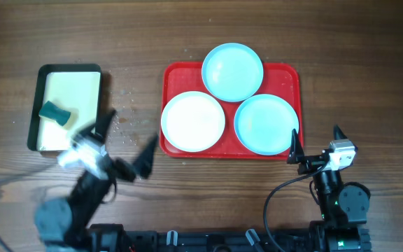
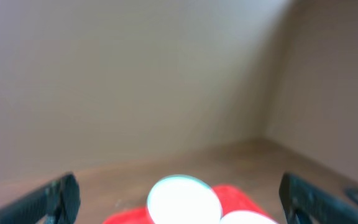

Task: Clean dirty plates on tray and stack at the side
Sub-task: 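Reach the left gripper to the green sponge in the black tray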

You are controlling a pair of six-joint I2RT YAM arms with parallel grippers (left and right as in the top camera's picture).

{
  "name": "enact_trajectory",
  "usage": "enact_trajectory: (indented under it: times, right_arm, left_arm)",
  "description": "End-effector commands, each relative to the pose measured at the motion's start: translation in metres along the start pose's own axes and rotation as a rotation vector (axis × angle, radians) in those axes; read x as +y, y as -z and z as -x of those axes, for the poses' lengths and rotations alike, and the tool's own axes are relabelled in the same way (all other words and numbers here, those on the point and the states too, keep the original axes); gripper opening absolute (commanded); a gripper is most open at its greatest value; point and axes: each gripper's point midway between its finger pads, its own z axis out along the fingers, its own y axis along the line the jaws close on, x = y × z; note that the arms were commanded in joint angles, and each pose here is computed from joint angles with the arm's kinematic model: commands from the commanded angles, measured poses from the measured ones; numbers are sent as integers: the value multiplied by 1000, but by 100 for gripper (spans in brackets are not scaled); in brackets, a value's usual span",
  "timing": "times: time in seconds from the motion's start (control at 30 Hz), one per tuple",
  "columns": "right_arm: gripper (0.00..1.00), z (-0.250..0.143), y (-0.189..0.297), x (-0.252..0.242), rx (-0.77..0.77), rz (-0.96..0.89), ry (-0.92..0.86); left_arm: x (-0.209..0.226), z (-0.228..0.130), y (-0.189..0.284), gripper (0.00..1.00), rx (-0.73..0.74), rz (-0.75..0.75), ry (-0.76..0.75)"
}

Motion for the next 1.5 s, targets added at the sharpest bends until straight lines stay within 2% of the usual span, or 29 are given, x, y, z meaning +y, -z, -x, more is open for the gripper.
enact_trajectory:
  times: [0.0,0.13,0.2,0.3,0.37,0.4,0.57,0.63,0.67,0.73,0.83,1.0,1.13,1.47]
  right_arm:
    - [100,0,0,-1,-3,-9,13]
    - [100,0,0,-1,-3,-9,12]
    - [100,1,0,-1,-3,-10,13]
    - [100,1,0,-1,-3,-9,13]
    - [100,0,0,-1,-3,-9,13]
    - [100,0,0,-1,-3,-9,12]
    - [100,1,0,-1,-3,-9,13]
    - [100,0,0,-1,-3,-9,12]
    - [100,0,0,-1,-3,-9,12]
    - [100,0,0,-1,-3,-9,13]
    - [100,0,0,-1,-3,-9,12]
    - [100,1,0,-1,-3,-9,13]
    - [100,0,0,-1,-3,-9,13]
    - [100,0,0,-1,-3,-9,13]
  left_arm:
    - [49,22,-32,100,224,231,-59]
    - [67,6,-63,100,430,248,19]
    - [101,6,-69,100,455,430,131]
    - [149,1,-59,100,570,679,313]
    - [209,-3,-32,100,604,994,370]
    - [233,-11,-23,100,602,1095,406]
    - [263,-62,-17,100,743,1131,503]
    - [285,-76,0,100,749,1282,514]
    - [297,-82,13,100,702,1401,575]
    - [317,-101,27,100,662,1505,687]
    - [326,-141,34,100,759,1498,791]
    - [336,-198,44,100,908,1539,834]
    - [344,-230,46,100,966,1553,846]
    - [361,-261,50,100,983,1579,838]
